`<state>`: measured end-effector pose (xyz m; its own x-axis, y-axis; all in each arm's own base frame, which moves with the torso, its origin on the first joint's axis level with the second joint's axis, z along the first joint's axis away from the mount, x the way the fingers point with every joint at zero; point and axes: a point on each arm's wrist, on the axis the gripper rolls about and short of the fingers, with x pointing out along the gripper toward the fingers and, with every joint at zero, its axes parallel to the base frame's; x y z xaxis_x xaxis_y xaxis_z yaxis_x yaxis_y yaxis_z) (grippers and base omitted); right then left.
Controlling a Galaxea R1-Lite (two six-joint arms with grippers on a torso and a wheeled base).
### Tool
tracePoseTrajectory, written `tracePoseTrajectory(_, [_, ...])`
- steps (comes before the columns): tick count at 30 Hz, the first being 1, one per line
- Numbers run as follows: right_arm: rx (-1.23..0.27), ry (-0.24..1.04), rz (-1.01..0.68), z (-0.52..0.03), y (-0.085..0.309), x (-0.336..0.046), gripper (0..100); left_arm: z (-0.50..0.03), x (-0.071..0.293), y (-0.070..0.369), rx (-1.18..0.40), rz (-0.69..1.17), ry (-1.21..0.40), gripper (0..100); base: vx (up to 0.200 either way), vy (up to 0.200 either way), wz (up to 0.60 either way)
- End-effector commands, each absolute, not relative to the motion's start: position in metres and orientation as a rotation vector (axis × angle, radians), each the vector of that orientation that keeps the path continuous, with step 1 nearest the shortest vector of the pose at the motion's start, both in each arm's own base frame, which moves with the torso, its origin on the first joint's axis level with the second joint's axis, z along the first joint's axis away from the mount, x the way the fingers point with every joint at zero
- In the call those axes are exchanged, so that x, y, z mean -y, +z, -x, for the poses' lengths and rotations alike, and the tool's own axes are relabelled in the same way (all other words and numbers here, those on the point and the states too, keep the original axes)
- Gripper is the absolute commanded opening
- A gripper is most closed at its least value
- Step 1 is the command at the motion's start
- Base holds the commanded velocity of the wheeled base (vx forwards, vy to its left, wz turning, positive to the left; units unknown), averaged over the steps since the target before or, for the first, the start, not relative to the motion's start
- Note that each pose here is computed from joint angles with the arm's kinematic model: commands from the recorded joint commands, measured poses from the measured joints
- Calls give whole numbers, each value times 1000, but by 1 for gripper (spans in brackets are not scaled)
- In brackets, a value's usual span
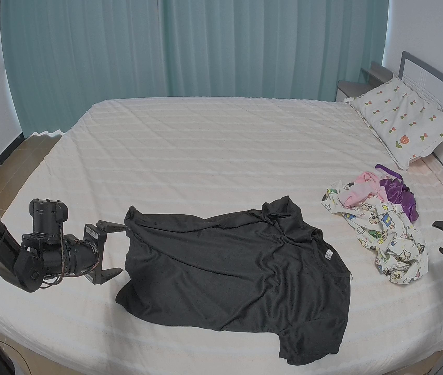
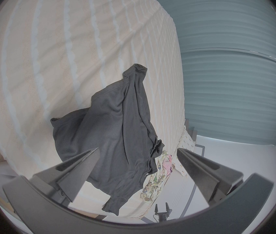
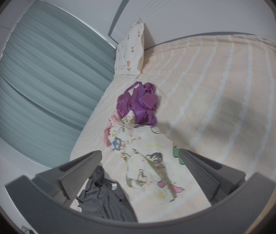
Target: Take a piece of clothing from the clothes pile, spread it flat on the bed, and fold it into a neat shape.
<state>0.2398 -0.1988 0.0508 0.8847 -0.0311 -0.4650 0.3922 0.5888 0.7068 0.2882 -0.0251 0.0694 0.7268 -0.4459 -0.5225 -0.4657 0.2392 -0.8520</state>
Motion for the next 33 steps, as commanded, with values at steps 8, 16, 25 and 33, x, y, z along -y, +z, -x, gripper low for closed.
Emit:
tracePoseTrajectory(8, [-542,-40,-874,-234,77,81,100,-263,31,67,-858,1236,-17,100,-100,0,0])
tracePoseTrajectory(16, [-684,-47,-1012,-249,55,43,100,-245,29,50,-919,1123,-4,100,-200,0,0])
tracePoseTrajectory(25, [-708,-93,-1018,-265,34,13,100,-264,42,33,-895,1035,102,100,-133,0,0])
tracePoseTrajectory(33, [-614,-102,-961,-265,8,-23,100,-301,67,-8,-868,796,216,100,0,0,0])
